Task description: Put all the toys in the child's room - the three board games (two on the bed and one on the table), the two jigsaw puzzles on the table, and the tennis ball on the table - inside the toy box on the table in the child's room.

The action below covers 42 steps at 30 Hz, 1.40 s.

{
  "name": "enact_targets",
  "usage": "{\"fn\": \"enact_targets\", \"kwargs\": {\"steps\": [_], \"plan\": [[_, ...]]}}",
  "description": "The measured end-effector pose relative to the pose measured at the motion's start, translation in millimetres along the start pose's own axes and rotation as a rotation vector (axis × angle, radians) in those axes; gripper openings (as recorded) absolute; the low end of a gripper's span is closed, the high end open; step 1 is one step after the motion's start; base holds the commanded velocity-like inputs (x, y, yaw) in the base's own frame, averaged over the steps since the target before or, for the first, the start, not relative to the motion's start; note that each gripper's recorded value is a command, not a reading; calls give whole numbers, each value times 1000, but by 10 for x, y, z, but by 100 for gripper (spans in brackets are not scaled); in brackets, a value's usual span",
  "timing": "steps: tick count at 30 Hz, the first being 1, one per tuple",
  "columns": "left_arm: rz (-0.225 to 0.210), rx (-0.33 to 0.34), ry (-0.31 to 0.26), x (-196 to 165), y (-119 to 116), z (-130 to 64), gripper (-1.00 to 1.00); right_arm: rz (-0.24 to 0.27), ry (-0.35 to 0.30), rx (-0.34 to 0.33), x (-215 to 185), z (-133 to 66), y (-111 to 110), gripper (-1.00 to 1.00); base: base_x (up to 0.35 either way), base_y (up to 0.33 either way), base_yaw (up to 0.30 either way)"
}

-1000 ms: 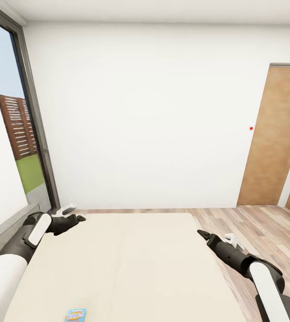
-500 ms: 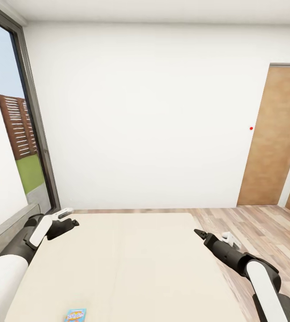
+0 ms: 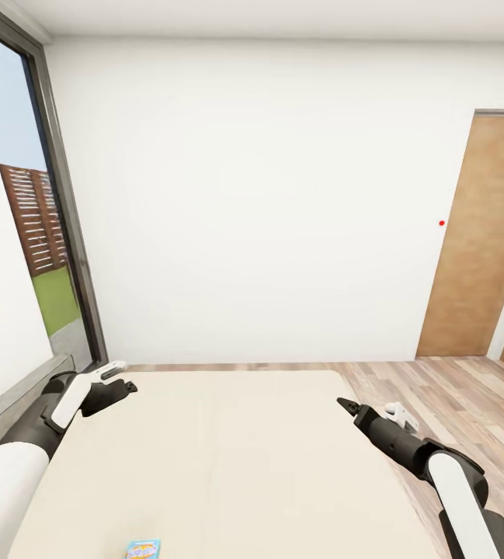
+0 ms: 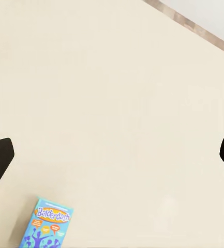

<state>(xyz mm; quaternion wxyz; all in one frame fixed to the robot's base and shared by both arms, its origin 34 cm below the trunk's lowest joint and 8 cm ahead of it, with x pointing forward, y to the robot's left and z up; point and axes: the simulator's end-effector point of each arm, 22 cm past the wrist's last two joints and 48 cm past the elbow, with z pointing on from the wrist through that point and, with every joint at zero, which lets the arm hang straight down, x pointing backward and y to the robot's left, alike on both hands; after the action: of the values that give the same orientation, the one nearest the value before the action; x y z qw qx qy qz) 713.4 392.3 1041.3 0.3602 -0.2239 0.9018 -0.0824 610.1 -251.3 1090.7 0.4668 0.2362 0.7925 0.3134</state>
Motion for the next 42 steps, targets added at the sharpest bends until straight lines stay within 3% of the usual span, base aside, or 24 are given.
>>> {"fn": "enact_targets", "kwargs": {"steps": [29,37,42], "plan": [[5,-8,14,62,13,69,100,4,22,13,82,55,-57,100,2,13,1],[-10,-28,33,250,62,245,100,3,31,27,103,87,-130,100,0,0,58],[-26,-47,67,545,67,439,100,11,46,44,152,122,-228,100,0,0,75]]}}
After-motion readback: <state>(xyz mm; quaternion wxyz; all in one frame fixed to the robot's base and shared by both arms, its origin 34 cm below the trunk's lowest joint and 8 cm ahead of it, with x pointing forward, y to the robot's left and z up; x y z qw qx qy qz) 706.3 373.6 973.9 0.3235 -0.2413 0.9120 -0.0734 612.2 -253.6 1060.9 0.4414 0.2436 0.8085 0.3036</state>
